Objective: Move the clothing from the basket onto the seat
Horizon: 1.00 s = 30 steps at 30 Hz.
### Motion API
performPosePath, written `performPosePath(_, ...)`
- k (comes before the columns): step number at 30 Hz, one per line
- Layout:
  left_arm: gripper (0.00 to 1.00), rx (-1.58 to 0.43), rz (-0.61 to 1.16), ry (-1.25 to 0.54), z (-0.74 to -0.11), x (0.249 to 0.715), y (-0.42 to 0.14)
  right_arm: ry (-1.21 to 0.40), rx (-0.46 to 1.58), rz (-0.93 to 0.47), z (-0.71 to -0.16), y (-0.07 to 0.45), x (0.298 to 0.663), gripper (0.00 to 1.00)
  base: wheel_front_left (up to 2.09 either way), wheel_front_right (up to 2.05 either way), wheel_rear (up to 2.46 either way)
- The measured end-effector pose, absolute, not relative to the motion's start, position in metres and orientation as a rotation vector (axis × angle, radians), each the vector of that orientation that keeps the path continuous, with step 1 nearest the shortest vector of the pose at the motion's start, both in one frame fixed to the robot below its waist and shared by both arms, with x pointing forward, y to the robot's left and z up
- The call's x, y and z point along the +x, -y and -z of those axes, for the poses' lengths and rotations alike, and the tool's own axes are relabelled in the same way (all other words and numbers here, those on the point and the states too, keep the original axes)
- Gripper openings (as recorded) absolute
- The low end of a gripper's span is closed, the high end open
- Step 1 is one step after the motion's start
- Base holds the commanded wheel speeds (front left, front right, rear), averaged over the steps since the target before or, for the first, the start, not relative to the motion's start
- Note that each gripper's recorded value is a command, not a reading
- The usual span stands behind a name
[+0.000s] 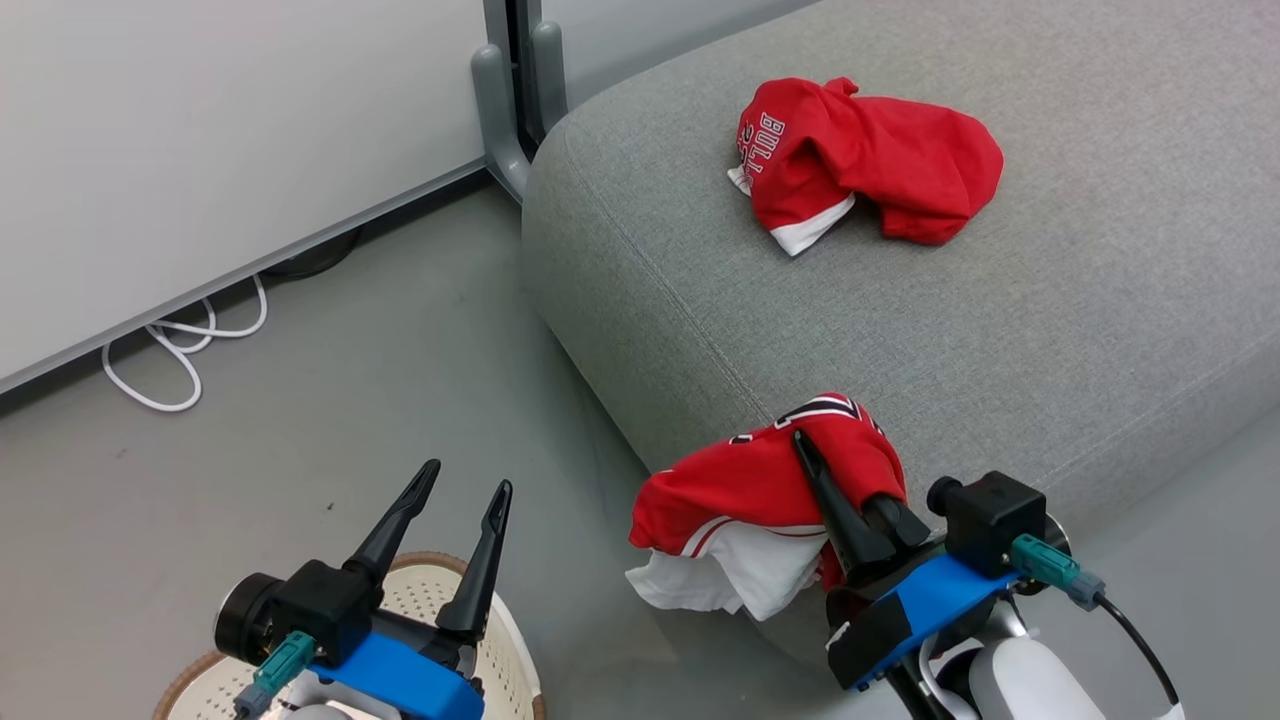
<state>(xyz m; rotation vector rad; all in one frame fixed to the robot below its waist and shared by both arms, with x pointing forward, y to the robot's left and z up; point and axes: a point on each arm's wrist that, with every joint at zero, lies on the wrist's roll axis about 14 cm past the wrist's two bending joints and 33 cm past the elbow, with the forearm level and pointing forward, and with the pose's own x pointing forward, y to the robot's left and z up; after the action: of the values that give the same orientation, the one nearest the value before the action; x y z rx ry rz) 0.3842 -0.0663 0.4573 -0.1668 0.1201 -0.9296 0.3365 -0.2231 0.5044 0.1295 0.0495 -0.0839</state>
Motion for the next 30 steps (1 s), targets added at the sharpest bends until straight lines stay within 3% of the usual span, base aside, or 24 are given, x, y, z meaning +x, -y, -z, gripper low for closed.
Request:
performPosePath(10,1.00,-0.165,0.924,-0.138,-0.444,0.397,0.060,-0.006,0.083,0.093,-0.522,0.239,0.369,0.00,0.00,0.00,0.00)
performPosePath(21,1.00,-0.180,0.949,-0.110,-0.424,0.437,0.060,0.136,0.007,0.215,-0.598,0.314,0.469,0.00,0.00,0.00,0.00)
performPosePath(30,1.00,-0.212,0.964,-0.103,-0.382,0.475,0.059,0.225,-0.099,0.399,-0.630,0.403,0.539,0.00,0.00,0.00,0.00)
